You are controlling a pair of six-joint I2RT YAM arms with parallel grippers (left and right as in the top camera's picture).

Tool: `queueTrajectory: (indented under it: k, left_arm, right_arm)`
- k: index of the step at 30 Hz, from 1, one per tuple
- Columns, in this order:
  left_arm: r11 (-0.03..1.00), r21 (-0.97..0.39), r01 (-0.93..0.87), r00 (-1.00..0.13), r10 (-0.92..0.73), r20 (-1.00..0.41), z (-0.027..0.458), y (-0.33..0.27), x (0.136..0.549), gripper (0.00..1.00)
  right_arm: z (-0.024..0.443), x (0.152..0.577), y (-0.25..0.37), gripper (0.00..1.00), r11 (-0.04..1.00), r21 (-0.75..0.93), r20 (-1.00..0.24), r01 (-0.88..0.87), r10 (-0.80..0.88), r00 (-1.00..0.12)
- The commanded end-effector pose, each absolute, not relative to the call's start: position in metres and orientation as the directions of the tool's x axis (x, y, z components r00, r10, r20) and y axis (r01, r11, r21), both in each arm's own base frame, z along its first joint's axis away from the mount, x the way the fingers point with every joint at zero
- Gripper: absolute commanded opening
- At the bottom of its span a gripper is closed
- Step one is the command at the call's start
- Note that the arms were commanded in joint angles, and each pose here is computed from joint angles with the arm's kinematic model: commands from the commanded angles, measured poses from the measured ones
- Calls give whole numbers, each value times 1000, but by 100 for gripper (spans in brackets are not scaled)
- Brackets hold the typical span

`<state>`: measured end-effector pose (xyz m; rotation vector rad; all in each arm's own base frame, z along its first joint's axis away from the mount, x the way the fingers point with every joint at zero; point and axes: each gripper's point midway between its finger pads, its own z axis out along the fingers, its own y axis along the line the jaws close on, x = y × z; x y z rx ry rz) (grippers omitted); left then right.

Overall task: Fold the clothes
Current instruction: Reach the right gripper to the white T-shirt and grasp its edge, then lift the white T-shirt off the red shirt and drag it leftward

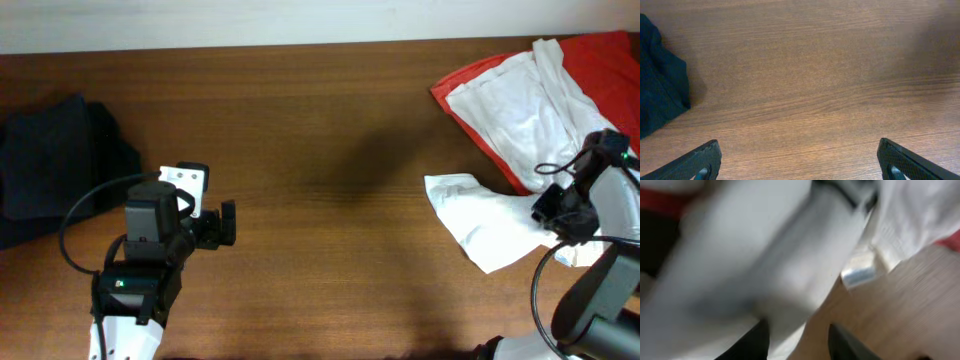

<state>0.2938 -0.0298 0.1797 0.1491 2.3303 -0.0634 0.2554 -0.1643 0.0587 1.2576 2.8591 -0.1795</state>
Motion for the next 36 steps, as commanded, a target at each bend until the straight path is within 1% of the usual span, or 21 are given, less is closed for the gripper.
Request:
queueTrajectory:
  k: [1, 4, 6, 7, 8, 10, 11, 13, 15, 18, 21, 23, 26, 27, 28, 29, 30, 31, 33, 35, 36]
  left_arm:
    - [994, -3, 112, -674, 74, -735, 187, -28, 297, 99]
    - [994, -3, 112, -674, 74, -735, 187, -28, 297, 99]
    - [994, -3, 112, -674, 74, -735, 187, -28, 297, 99]
    - [994, -3, 112, -674, 74, -735, 187, -28, 297, 99]
    - [994, -4, 112, -675, 74, -734, 187, -28, 297, 99]
    - [994, -4, 112, -674, 74, -735, 187, -28, 297, 99]
    - [994, -4, 112, -674, 74, -735, 187, -28, 297, 99]
    - [994, -3, 112, -674, 74, -735, 187, -28, 297, 99]
    - [994, -3, 112, -674, 73, -735, 187, -28, 297, 99]
    - [994, -3, 112, -674, 73, -735, 187, -28, 297, 99]
    - [994, -3, 112, -674, 74, -735, 187, -28, 297, 99]
    - [994, -3, 112, -674, 74, -735, 187, -28, 297, 99]
    - [994, -3, 112, -668, 73, -740, 188, -28, 298, 99]
    - [994, -3, 112, -668, 73, -740, 188, -28, 298, 99]
    - [994, -3, 112, -669, 73, -740, 188, -28, 298, 99]
    - [994, -3, 112, -672, 73, -737, 187, -28, 297, 99]
    - [994, -3, 112, -673, 73, -736, 187, -28, 297, 99]
    - [994, -3, 112, -663, 73, -745, 190, -28, 299, 99]
    - [994, -3, 112, -662, 73, -746, 190, -28, 299, 99]
    - [994, -2, 112, -658, 72, -750, 191, -28, 300, 99]
    - [994, -2, 112, -657, 72, -750, 191, -28, 300, 99]
  right_arm:
    - [58, 258, -161, 36, 656, -66, -61, 752, 750, -659]
    - [54, 251, -157, 37, 656, -73, -36, 751, 751, -660]
    - [42, 254, -149, 35, 656, -23, -29, 754, 754, -657]
    - [41, 258, -147, 23, 657, 1, -31, 754, 754, -656]
    - [41, 262, -146, 4, 657, 18, -39, 754, 754, -656]
    - [46, 273, -142, 4, 659, 81, -46, 747, 752, -658]
    - [66, 285, -142, 4, 677, 119, -71, 726, 735, -674]
    - [135, 308, -155, 4, 709, 150, -184, 689, 705, -685]
    - [241, 328, -166, 4, 787, 158, -375, 596, 606, -701]
    - [287, 323, -162, 4, 809, 155, -433, 568, 572, -697]
    - [332, 327, -170, 4, 816, 156, -545, 557, 541, -641]
    - [333, 322, -170, 4, 818, 131, -539, 560, 533, -653]
    - [297, 306, -179, 4, 791, 36, -403, 610, 571, -715]
    - [282, 302, -211, 4, 675, -72, -401, 735, 655, -640]
    - [262, 305, -217, 4, 643, -73, -349, 762, 700, -623]
    - [243, 325, -174, 4, 749, 141, -207, 647, 662, -721]
    - [240, 348, -150, 4, 834, 261, -212, 487, 541, -814]
    - [241, 353, -151, 4, 842, 262, -234, 472, 530, -815]
    - [276, 364, -146, 4, 869, 305, -360, 389, 484, -798]
    - [359, 369, -155, 4, 886, 297, -583, 357, 464, -667]
    - [407, 364, -159, 4, 905, 238, -705, 352, 410, -579]
